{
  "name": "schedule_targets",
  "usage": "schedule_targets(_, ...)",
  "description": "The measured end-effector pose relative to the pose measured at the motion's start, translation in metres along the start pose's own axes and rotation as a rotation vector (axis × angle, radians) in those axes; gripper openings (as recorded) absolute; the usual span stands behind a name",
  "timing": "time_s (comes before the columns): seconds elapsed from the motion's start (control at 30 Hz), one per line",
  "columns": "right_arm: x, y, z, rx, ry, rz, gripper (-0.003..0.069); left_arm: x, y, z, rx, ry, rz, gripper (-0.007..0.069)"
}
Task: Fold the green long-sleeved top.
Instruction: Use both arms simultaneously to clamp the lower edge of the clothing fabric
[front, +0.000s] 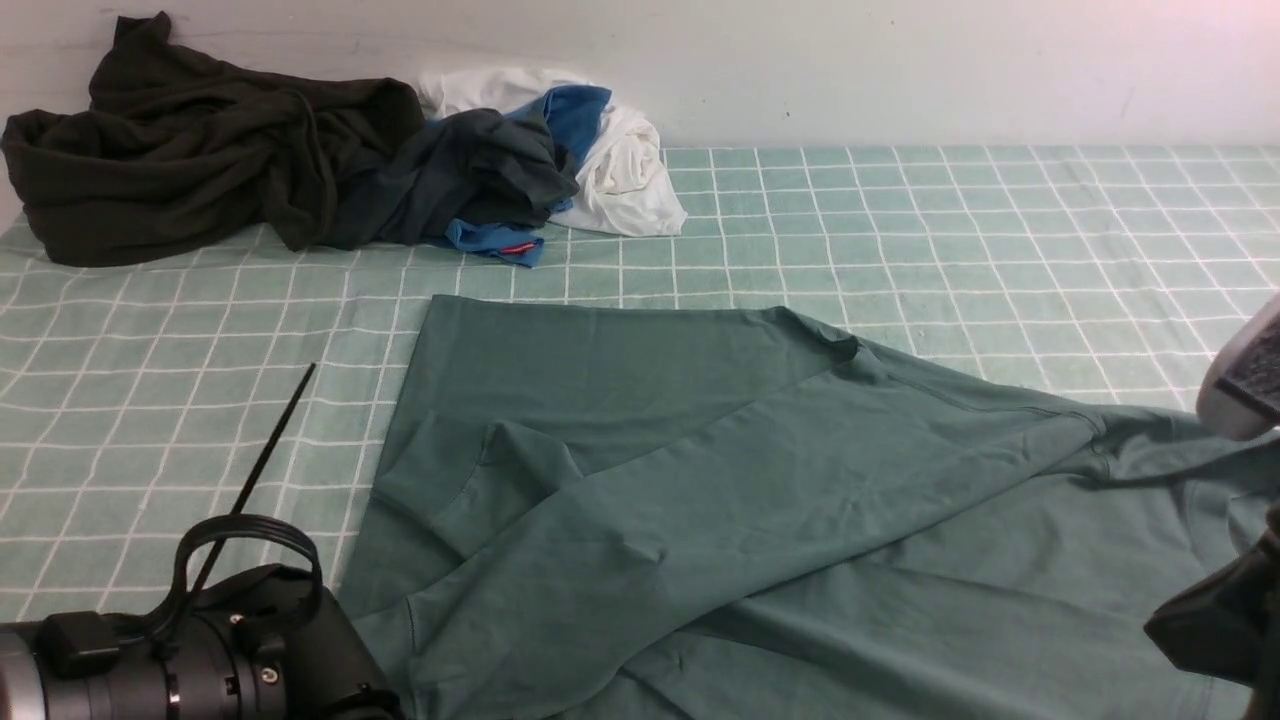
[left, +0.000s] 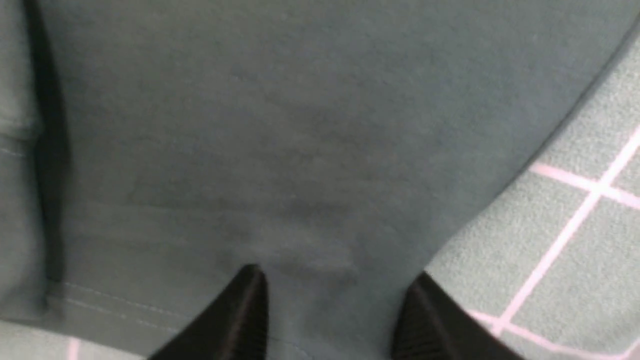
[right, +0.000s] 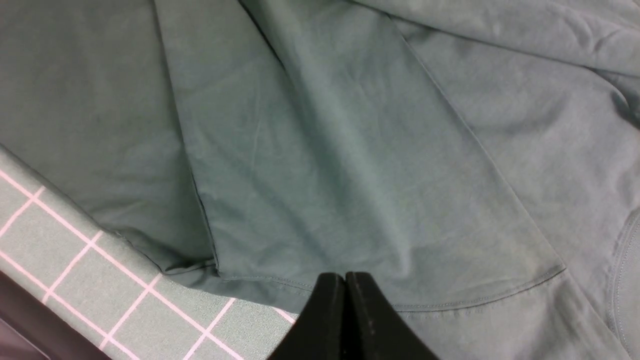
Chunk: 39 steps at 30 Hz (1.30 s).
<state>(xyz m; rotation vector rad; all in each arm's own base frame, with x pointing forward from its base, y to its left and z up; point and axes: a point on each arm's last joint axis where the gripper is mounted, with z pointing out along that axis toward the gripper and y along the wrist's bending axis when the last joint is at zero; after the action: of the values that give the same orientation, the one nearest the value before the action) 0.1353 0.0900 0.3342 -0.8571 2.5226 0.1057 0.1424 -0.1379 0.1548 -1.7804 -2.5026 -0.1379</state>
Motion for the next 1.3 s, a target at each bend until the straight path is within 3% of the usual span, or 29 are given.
schedule_targets(0.1, 0.000, 0.000, 0.000, 0.000, 0.001, -0.007, -0.0014, 0.000, -0.001, 0.006, 0.029, 0.050, -0.003, 0.0096)
schedule_targets(0.27, 0.000, 0.000, 0.000, 0.000, 0.001, -0.045, -0.0014, -0.001, -0.002, 0.006, 0.043, 0.065, -0.014, 0.0008)
schedule_targets(0.47, -0.001, 0.003, 0.001, -0.033, 0.004, -0.137, 0.0020, 0.004, 0.003, -0.003, 0.045, 0.062, -0.085, 0.0006)
schedule_targets(0.57, -0.001, 0.007, 0.008, -0.081, 0.023, -0.225, 0.0095, 0.015, 0.009, -0.013, 0.053, 0.046, -0.154, 0.0006)
schedule_targets(0.77, 0.027, 0.014, 0.053, -0.159, 0.202, -0.428, 0.0391, 0.026, 0.014, -0.023, 0.069, 0.007, -0.231, 0.0006)
schedule_targets(0.9, 0.047, 0.014, 0.089, -0.154, 0.278, -0.498, 0.0513, 0.025, 0.012, -0.023, 0.094, -0.005, -0.229, 0.0006)
schedule_targets(1.07, 0.060, 0.009, 0.123, -0.098, 0.325, -0.580, 0.0546, 0.024, 0.011, -0.023, 0.104, -0.010, -0.230, 0.0006)
schedule_targets(1.3, 0.057, 0.002, 0.151, -0.030, 0.367, -0.714, 0.0524, 0.024, 0.011, -0.023, 0.105, -0.011, -0.231, 0.0003)
